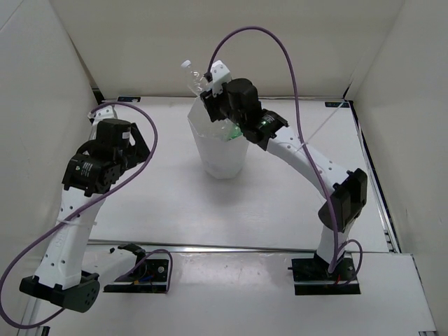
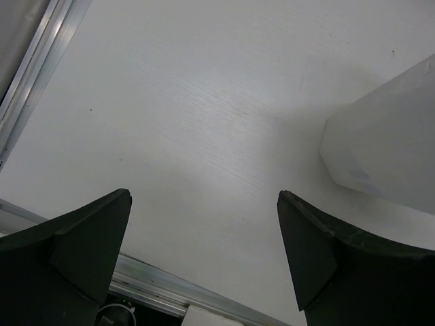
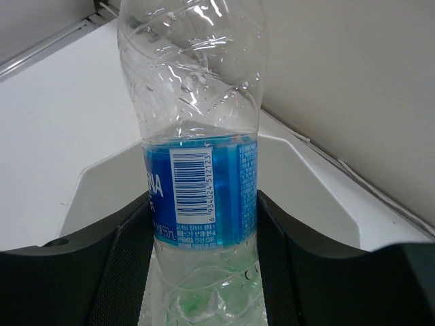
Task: Put the plastic bottles in the bin
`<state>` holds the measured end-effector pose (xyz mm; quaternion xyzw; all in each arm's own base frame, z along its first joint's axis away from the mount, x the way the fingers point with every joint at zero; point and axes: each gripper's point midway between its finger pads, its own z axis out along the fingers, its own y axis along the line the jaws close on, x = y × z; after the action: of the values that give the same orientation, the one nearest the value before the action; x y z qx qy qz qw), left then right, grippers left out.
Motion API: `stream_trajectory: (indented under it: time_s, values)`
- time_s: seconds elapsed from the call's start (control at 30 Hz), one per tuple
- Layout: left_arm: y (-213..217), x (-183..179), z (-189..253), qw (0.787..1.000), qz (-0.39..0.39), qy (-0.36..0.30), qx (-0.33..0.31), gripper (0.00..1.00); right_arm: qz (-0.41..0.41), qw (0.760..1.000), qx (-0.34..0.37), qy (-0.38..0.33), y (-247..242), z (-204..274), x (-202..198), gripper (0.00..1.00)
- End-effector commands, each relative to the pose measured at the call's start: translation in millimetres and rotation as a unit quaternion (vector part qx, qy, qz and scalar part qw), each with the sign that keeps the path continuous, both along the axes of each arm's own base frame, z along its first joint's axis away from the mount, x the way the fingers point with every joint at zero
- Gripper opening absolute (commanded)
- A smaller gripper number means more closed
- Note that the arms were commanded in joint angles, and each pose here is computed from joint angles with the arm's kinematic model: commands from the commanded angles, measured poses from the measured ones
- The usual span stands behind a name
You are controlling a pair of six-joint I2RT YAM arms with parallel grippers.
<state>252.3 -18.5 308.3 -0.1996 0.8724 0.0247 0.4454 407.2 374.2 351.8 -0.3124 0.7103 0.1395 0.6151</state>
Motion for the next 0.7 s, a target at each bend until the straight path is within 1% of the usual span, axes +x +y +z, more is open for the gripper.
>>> stream_trajectory:
  time_s: [0.0, 0.07, 0.17, 0.2, 0.23, 0.33, 0.37, 0.43, 0.47, 0.53, 0.57, 0.67]
  values:
    - [12.4, -10.9, 10.7, 1.0, 0.016, -0.007, 0.017, 1.0, 0.025, 0.993, 0.112, -0.04, 2.8, 73.6, -3.1, 0.36]
    - [13.0, -12.9, 9.1, 1.0, 0.016, -0.002, 0.019, 1.0, 0.03, 0.992, 0.115, -0.028, 2.6, 67.7, -1.8, 0.38]
    - [14.7, -13.1, 5.8, 1.0, 0.019, 0.002, 0.023, 1.0, 0.04, 0.993, 0.113, -0.006, 7.7, 50.5, -4.4, 0.45]
    - [14.7, -13.1, 5.8, 1.0, 0.019, 0.002, 0.023, 1.0, 0.04, 0.992, 0.118, -0.005, 5.5, 52.6, -7.3, 0.48]
    - [14.7, -13.1, 5.8, 1.0, 0.019, 0.002, 0.023, 1.0, 0.043, 0.993, 0.114, 0.009, 7.6, 40.8, -8.5, 0.5]
    - [13.8, -11.2, 3.9, 1.0, 0.021, 0.005, 0.021, 1.0, 0.046, 0.993, 0.109, 0.013, 9.8, 35.6, -17.6, 0.52]
    - [13.8, -11.2, 3.9, 1.0, 0.021, 0.005, 0.021, 1.0, 0.04, 0.993, 0.106, 0.022, 9.0, 26.8, -16.7, 0.52]
    - [13.2, -9.2, 1.6, 0.999, 0.021, 0.01, 0.023, 1.0, 0.04, 0.993, 0.107, 0.022, 7.0, 27.9, -18.6, 0.52]
    - [13.2, -9.2, 1.6, 0.999, 0.021, 0.01, 0.023, 1.0, 0.038, 0.993, 0.105, 0.031, 7.3, 19.8, -18.9, 0.52]
    - [12.8, -9.0, 1.6, 0.999, 0.024, 0.009, 0.02, 1.0, 0.037, 0.993, 0.107, 0.035, 5.3, 18.7, -21.4, 0.56]
    - [12.3, -7.3, -0.3, 0.999, 0.024, 0.013, 0.021, 1.0, 0.037, 0.993, 0.106, 0.036, 3.3, 17.6, -23.4, 0.65]
    - [12.3, -7.3, -0.3, 0.999, 0.024, 0.014, 0.021, 1.0, 0.035, 0.992, 0.109, 0.046, 2.1, 11.9, -25.7, 0.73]
